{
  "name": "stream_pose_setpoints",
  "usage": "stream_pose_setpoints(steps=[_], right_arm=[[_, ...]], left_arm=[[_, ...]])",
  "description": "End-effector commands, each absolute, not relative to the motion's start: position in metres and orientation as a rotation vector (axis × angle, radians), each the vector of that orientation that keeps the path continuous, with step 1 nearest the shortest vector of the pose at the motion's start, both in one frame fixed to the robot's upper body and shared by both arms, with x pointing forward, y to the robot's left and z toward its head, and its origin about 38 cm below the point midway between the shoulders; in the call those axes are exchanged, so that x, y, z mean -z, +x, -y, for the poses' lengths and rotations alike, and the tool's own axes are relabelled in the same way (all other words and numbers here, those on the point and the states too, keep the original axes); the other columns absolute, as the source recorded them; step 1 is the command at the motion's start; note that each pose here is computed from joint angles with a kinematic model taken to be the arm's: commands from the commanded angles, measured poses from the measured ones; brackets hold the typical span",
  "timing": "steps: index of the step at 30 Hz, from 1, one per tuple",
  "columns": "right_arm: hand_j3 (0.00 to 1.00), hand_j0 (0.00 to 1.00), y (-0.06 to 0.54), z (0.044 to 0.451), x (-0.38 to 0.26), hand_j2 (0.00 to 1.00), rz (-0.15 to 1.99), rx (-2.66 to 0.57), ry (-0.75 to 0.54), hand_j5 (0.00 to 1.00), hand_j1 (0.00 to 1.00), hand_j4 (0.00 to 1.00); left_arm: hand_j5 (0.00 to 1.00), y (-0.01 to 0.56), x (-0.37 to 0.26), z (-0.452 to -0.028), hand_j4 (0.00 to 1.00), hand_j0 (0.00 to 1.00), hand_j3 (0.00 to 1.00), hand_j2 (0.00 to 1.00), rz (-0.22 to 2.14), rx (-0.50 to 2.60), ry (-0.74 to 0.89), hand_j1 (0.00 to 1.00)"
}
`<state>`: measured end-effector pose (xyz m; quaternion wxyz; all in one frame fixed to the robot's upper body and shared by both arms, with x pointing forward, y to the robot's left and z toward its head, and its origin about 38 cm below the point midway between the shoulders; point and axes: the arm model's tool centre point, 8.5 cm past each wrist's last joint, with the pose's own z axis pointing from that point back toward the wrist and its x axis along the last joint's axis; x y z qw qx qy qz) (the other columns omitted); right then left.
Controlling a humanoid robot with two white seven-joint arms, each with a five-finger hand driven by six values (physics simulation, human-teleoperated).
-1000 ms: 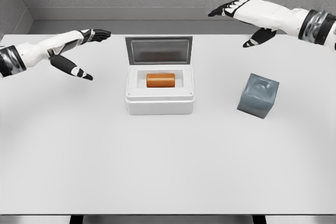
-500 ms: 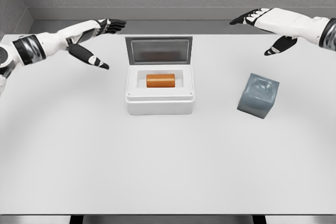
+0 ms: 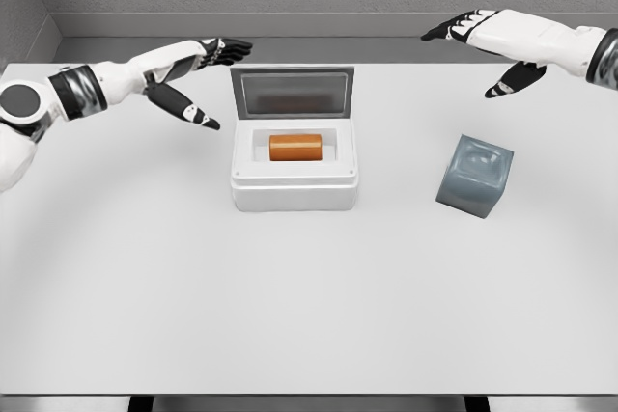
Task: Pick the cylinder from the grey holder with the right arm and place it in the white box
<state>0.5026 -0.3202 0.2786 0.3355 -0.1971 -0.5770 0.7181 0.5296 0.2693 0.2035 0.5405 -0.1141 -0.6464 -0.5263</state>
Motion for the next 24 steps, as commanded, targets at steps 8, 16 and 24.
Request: stream_pose_setpoints(steps=[8,16,24], right_arm=[[1.0,1.0,0.503,0.32,-0.283,1.0,1.514,-1.867,-0.518,1.0,1.0,1.0],[1.0,1.0,0.503,0.318,-0.283,1.0,1.519,-1.869,-0.516,1.0,1.0,1.0],[1.0,1.0,0.503,0.319,-0.283,1.0,1.517,-1.869,-0.519,1.0,1.0,1.0]], left_arm=[[1.0,0.529,-0.205,-0.265,1.0,1.0,1.0,1.0,1.547,1.254,-0.286,1.0],[1.0,0.521,-0.209,-0.253,1.0,1.0,1.0,1.0,1.557,1.301,-0.318,1.0],[1.0,0.507,-0.218,-0.253,1.0,1.0,1.0,1.0,1.574,1.354,-0.341,1.0]])
